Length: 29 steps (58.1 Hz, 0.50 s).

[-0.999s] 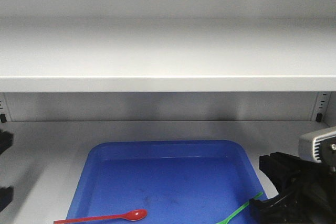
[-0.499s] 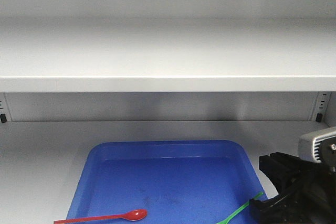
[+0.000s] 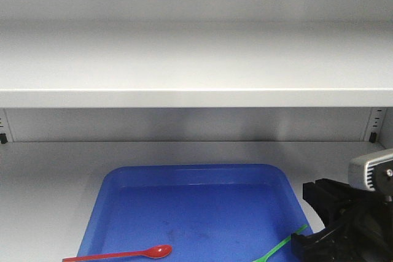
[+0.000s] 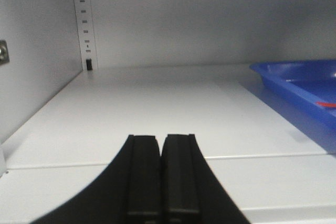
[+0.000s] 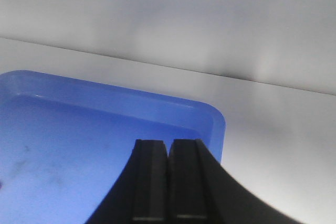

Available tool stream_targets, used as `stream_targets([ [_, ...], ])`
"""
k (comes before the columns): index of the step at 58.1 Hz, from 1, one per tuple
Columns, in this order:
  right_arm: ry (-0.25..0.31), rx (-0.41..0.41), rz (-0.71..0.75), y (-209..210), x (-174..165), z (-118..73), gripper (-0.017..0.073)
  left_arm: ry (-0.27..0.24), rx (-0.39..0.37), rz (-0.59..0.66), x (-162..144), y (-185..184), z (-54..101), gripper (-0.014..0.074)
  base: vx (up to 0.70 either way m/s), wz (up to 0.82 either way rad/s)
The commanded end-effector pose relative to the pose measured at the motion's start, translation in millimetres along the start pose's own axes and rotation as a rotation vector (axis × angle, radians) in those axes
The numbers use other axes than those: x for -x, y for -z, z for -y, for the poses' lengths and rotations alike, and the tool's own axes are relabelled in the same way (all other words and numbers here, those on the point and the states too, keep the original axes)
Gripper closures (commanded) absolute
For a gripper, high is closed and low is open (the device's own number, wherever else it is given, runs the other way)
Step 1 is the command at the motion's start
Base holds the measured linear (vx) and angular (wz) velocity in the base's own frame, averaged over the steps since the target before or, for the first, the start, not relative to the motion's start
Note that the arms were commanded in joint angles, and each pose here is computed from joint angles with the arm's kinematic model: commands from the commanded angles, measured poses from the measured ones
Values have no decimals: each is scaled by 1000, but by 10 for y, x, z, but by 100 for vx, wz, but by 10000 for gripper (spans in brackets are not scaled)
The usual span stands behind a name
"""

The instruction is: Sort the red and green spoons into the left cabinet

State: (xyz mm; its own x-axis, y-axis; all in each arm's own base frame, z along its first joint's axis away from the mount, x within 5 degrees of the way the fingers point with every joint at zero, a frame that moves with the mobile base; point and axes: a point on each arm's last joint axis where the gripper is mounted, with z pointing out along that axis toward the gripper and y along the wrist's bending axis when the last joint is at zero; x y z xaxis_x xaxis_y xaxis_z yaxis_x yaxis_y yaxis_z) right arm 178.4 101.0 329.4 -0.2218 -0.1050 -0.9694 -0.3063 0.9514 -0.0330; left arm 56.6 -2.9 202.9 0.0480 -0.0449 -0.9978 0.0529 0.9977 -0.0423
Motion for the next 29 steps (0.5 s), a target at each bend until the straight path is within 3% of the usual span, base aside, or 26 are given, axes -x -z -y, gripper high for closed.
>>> stream_targets([
  [1, -18, 12, 41, 44, 123, 1, 566, 17, 3, 72, 17, 13, -5, 594, 0, 0],
  [29, -18, 12, 41, 44, 123, 1, 566, 17, 3, 71, 17, 12, -5, 594, 0, 0],
])
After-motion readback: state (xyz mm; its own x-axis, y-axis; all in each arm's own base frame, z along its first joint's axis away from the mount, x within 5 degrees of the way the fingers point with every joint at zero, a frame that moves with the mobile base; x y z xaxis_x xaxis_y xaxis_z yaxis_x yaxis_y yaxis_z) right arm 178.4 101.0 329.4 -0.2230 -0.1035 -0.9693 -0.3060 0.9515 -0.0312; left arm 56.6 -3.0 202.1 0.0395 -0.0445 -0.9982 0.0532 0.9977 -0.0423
